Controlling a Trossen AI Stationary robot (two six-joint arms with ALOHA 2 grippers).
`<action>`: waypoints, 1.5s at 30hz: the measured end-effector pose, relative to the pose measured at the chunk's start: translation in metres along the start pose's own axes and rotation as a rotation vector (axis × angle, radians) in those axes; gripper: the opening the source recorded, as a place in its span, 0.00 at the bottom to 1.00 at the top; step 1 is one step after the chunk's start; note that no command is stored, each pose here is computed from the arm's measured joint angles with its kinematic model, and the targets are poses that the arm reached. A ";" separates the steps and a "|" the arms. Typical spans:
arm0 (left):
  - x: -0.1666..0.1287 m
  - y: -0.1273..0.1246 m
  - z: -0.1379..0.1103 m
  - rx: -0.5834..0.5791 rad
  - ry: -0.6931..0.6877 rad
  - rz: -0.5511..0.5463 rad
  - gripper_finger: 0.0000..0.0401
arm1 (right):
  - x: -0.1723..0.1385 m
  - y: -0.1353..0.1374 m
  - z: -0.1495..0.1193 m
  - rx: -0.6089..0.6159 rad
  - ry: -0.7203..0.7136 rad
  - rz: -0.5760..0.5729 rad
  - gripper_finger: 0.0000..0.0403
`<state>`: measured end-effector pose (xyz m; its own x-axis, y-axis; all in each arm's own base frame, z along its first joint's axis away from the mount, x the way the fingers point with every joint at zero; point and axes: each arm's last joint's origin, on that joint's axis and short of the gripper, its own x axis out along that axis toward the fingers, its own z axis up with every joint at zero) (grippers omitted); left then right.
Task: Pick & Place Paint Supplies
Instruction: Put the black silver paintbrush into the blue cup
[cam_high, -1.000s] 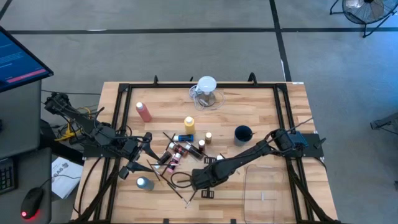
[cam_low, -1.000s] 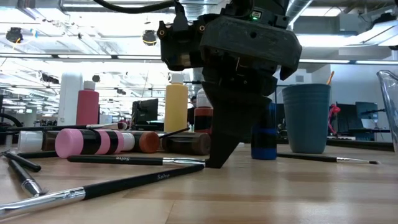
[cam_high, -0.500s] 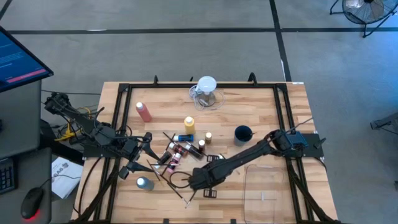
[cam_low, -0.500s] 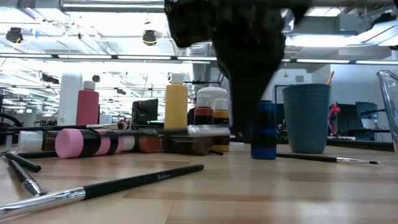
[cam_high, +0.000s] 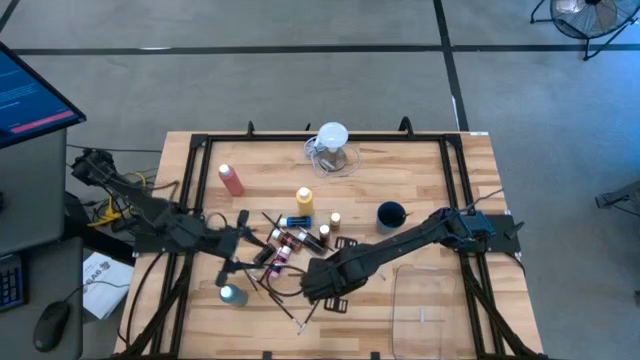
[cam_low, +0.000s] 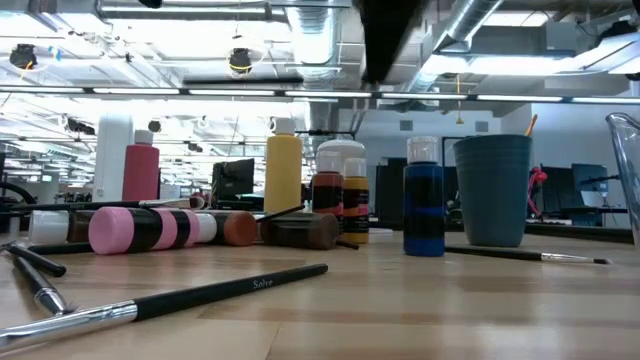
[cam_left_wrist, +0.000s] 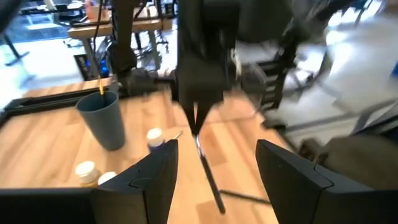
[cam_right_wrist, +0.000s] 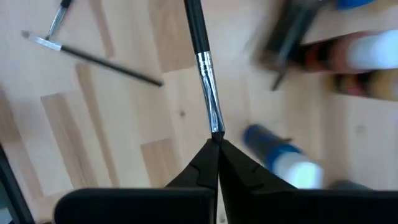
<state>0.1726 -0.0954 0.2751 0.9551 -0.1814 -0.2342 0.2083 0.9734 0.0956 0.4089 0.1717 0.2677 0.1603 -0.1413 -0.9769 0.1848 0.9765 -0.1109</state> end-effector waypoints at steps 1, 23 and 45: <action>0.004 -0.001 -0.002 0.033 0.020 0.016 0.51 | -0.007 -0.002 0.001 0.004 -0.018 -0.010 0.00; 0.063 0.014 -0.009 0.111 0.256 0.204 0.51 | -0.033 -0.034 0.010 0.091 -0.082 -0.067 0.00; 0.065 0.020 -0.012 0.038 0.315 0.179 0.44 | -0.033 -0.039 0.011 0.101 -0.082 -0.099 0.00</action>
<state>0.2364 -0.0857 0.2502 0.8669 0.0496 -0.4961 0.0566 0.9788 0.1967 0.4073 0.1363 0.3060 0.2146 -0.2524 -0.9435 0.2998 0.9364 -0.1823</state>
